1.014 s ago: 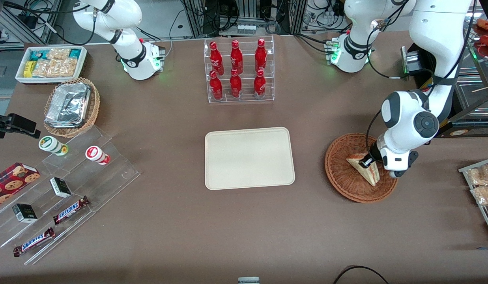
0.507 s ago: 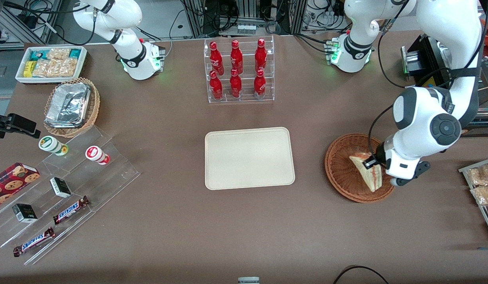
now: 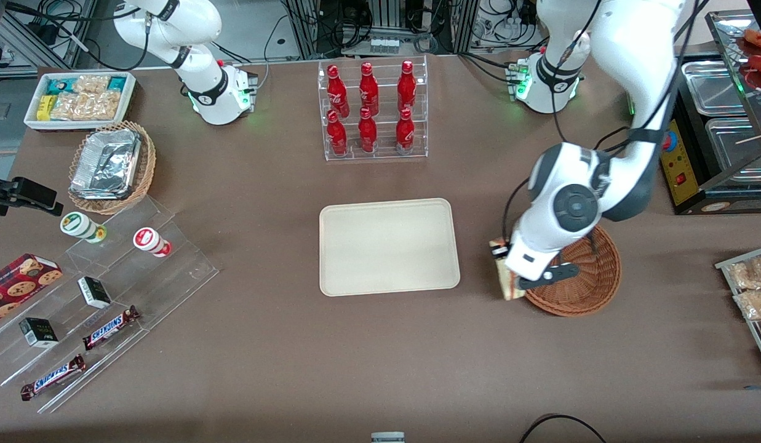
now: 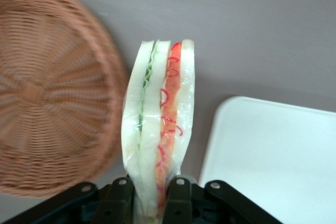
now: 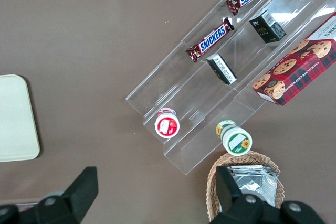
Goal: Place sandwich from basket to tray
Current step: 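Lift the sandwich with the left gripper and carry it toward the white tray, then lower the sandwich onto the white tray and open the left gripper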
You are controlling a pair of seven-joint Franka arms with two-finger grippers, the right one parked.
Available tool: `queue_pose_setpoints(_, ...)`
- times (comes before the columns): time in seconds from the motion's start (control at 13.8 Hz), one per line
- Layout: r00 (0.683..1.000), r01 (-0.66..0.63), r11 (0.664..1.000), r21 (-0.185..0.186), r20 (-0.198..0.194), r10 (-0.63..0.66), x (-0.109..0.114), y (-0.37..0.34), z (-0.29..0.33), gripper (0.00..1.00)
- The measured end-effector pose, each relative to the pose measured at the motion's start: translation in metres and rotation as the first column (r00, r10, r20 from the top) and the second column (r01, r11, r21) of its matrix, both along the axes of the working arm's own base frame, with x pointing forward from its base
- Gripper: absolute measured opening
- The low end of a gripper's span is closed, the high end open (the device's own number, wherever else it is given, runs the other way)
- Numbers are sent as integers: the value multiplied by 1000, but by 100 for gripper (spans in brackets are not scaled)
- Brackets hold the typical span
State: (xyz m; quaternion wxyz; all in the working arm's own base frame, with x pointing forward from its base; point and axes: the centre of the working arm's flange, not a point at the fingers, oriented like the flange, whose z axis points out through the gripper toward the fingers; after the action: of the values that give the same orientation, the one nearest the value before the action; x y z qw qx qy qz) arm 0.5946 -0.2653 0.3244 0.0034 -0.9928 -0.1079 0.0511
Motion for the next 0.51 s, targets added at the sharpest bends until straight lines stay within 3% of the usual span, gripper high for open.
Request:
queue_pose_setpoints(0.29,1000,-7,1000,-13,15,8,-8,-93,-17,18)
queue_pose_setpoints(0.51,1000,-14,1000,-17,16,15,-33,-165,-32,18)
